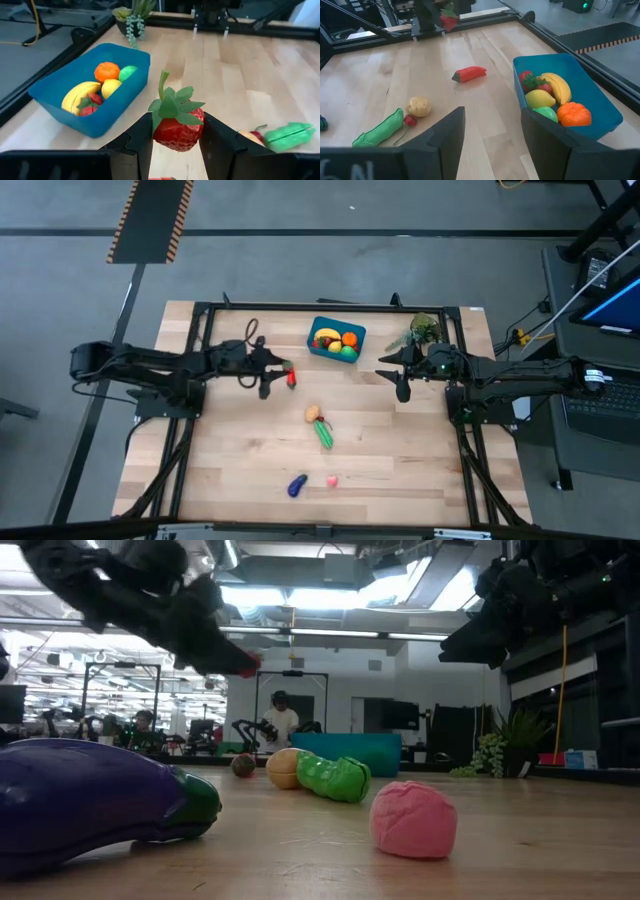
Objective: Pick and placing Produce into tupperware
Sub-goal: Put the red strawberry into the blue bin
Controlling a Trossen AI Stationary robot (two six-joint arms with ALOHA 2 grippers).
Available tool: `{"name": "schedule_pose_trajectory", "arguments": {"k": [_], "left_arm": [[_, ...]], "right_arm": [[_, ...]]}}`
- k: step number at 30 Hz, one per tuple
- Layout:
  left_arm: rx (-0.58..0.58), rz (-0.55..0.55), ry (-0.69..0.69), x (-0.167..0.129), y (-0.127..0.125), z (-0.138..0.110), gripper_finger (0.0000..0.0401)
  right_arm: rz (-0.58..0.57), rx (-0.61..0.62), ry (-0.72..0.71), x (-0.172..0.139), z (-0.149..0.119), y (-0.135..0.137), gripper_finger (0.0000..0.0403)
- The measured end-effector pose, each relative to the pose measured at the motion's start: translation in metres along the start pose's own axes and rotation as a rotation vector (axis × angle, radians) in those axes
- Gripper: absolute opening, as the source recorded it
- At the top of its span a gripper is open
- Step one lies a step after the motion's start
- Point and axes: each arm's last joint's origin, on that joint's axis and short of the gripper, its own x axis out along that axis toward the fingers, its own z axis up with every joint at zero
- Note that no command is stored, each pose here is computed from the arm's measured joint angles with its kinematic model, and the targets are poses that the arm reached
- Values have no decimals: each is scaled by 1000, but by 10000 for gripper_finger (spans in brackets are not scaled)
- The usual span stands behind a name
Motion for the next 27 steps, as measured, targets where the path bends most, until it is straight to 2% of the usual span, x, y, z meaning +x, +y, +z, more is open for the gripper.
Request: {"name": "schedule_pose_trajectory", "arguments": {"k": [12, 27], "left_arm": [[77, -49, 21, 57, 49, 38, 125], [134, -141, 280, 119, 100, 71, 125]], "right_arm": [[0, -20, 1, 0, 0, 0, 196], [0, -46, 2, 0, 0, 0, 196]]}}
